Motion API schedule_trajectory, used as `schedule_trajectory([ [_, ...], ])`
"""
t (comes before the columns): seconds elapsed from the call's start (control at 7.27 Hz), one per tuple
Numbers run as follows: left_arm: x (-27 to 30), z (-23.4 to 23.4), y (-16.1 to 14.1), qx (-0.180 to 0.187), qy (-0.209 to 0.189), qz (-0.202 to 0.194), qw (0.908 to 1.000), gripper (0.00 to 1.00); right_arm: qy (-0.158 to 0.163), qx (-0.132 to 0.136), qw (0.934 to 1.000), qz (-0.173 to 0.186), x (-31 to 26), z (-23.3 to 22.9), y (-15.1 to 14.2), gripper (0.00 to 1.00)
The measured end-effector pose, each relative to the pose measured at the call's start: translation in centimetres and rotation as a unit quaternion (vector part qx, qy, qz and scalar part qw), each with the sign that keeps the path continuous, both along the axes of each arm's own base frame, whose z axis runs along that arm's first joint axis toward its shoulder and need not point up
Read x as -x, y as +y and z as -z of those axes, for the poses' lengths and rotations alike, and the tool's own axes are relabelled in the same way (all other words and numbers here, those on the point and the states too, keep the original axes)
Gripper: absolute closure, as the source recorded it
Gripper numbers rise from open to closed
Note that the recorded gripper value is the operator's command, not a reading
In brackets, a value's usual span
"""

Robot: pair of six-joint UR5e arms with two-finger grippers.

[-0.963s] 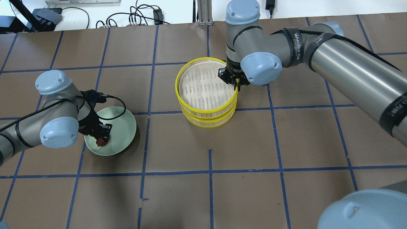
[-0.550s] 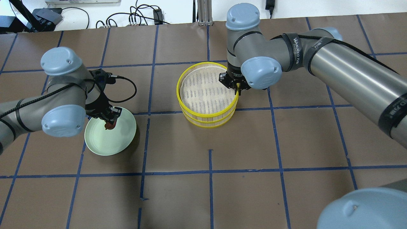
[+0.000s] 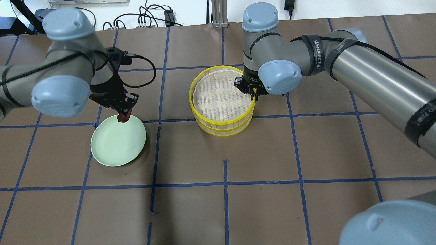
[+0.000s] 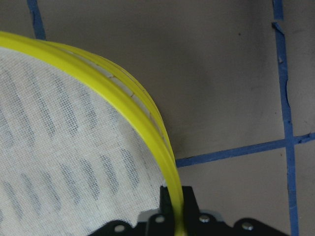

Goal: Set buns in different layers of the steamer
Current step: 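Lift the brown bun with the left gripper while the right releases and rises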

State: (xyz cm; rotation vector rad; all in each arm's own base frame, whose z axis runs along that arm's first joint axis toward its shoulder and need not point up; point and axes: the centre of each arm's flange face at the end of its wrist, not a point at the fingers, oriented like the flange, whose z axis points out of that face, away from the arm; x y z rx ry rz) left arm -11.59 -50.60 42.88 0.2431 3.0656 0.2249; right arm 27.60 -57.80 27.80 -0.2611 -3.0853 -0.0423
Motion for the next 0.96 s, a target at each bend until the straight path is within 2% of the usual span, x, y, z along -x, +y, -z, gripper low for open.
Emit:
schedule_trajectory([
  [0.14,0.3,-0.8,0.6,-0.007,0.008,0.003,0.9999,0.99,0.001,-0.002,1.0000,0.004,0.0,0.2,0.0,0.59],
  [0.28,0.5,-1.3,1.0,-0.006,0.019,0.005,0.9998,0.99,0.002,-0.002,1.0000,0.009,0.1,0.2,0.0,0.39],
  [0.41,0.4,-1.7,1.1,-0.003,0.024,0.012,0.9996,0.99,0.002,-0.001,0.9999,0.012,0.1,0.2,-0.1,0.05],
  [0.69,-0.2,-2.2,1.0,0.002,0.029,0.026,0.9992,0.99,-0.001,0.002,0.9999,0.013,0.1,-0.1,-0.2,0.01],
  [0.96,-0.3,-2.3,0.9,0.005,0.031,0.029,0.9991,0.99,-0.006,0.018,0.9996,-0.019,3.1,-3.9,-0.9,0.00],
])
